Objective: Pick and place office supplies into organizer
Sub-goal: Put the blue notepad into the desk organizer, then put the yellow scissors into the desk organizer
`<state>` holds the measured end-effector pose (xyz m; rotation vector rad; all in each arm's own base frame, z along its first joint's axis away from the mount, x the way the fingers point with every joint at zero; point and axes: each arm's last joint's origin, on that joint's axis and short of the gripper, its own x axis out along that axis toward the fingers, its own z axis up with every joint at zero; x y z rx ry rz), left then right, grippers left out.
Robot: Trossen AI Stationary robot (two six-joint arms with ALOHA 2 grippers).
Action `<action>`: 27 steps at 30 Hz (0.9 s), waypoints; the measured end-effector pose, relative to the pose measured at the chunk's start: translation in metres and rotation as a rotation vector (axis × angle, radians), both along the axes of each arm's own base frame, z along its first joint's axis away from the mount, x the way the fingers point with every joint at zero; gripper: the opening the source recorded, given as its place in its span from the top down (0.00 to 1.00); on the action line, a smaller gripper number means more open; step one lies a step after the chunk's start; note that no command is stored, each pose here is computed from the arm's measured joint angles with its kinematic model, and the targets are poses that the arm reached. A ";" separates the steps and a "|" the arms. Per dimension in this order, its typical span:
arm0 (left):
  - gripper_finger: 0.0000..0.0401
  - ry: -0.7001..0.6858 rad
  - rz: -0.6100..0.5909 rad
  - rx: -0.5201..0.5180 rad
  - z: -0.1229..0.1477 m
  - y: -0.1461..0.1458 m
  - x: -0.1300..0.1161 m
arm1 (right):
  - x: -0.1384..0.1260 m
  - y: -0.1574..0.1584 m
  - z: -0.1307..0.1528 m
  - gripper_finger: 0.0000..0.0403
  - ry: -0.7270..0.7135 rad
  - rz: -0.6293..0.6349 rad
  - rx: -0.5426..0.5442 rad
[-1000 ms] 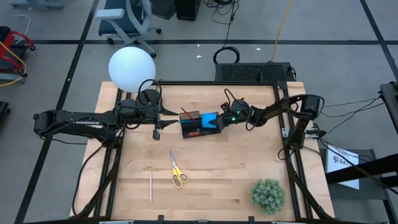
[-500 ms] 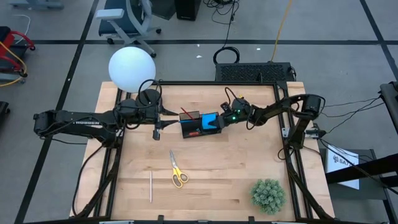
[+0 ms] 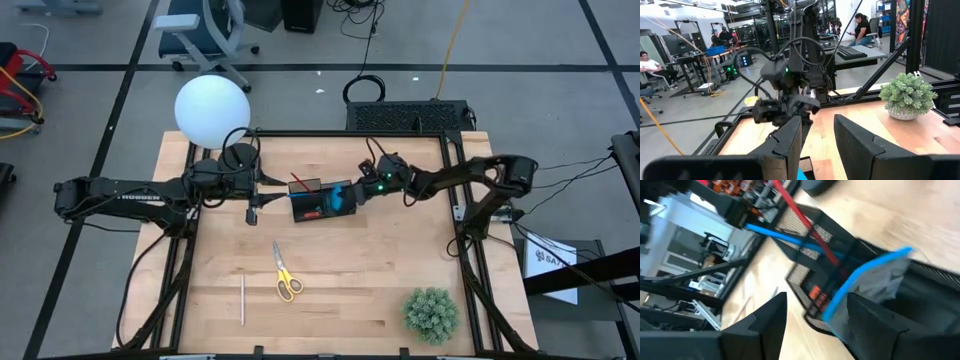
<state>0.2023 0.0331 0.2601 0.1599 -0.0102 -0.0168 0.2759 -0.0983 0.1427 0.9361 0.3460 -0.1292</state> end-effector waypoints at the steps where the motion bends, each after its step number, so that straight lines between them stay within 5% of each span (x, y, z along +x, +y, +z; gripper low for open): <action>1: 0.69 0.000 0.000 -0.002 0.000 0.000 0.000 | 0.000 0.000 0.003 0.51 -0.014 0.000 -0.006; 12: 0.69 0.000 0.000 -0.002 0.000 0.000 0.000 | -0.003 0.001 0.025 0.52 -0.106 0.001 -0.047; 27: 0.69 0.015 0.000 -0.015 -0.001 0.000 0.000 | 0.003 0.009 0.028 0.52 -0.114 -0.136 -0.254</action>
